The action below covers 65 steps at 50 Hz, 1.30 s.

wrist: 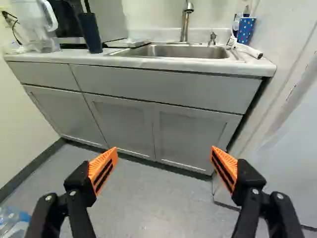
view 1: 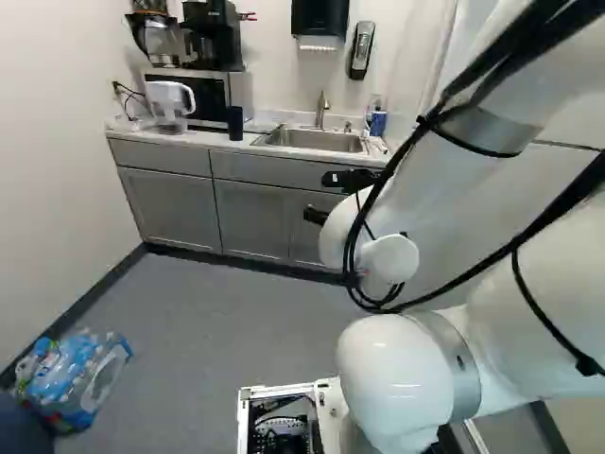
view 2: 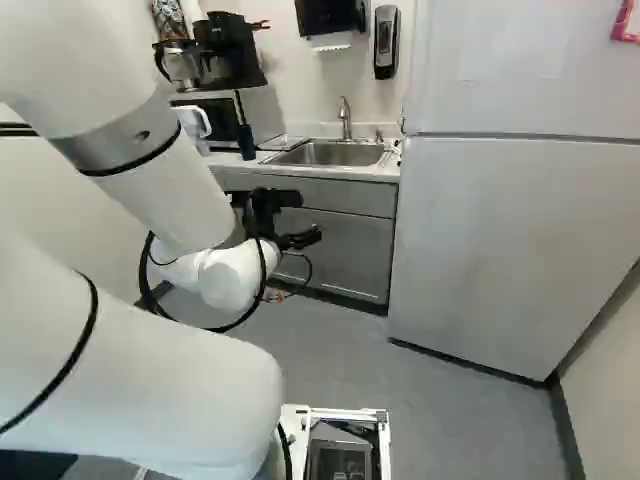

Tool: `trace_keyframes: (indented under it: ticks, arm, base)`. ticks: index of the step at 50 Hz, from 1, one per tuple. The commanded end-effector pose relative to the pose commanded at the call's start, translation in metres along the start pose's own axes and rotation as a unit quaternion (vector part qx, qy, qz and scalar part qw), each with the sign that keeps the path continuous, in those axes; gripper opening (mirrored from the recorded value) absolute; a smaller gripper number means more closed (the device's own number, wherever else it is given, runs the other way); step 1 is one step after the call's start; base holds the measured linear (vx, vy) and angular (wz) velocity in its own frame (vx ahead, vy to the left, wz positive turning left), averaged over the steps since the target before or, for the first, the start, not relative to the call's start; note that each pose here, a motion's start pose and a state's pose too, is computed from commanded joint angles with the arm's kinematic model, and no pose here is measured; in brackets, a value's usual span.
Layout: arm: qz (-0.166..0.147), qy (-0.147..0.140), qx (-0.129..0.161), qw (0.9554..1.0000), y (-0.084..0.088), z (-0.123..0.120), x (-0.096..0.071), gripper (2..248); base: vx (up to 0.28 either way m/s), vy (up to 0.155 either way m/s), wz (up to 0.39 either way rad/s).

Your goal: Rinse the cup and place it in the tray

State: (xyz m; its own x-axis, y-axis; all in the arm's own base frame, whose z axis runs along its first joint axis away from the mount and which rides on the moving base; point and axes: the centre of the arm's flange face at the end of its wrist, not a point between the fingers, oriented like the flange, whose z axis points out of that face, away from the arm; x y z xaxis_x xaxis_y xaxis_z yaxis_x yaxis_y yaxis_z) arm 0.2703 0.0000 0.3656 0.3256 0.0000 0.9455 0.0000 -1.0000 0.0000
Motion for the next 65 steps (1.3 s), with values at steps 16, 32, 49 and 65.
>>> trace_keyframes:
  ticks: [16,32,49,65]
  arm:
    - [0.0,0.0,0.0,1.0,0.0,0.0,0.0,247]
    - [0.0,0.005,0.0,1.0,0.0,0.002,0.005,247]
    - [0.0,0.026,0.0,0.9997,0.0,0.011,0.025,247]
    - [0.0,0.046,0.0,0.9989,0.0,0.02,0.046,247]
  base:
    - [0.0,0.0,0.0]
    - [0.0,0.0,0.0]
    - [0.0,0.0,0.0]
    - [0.0,0.0,0.0]
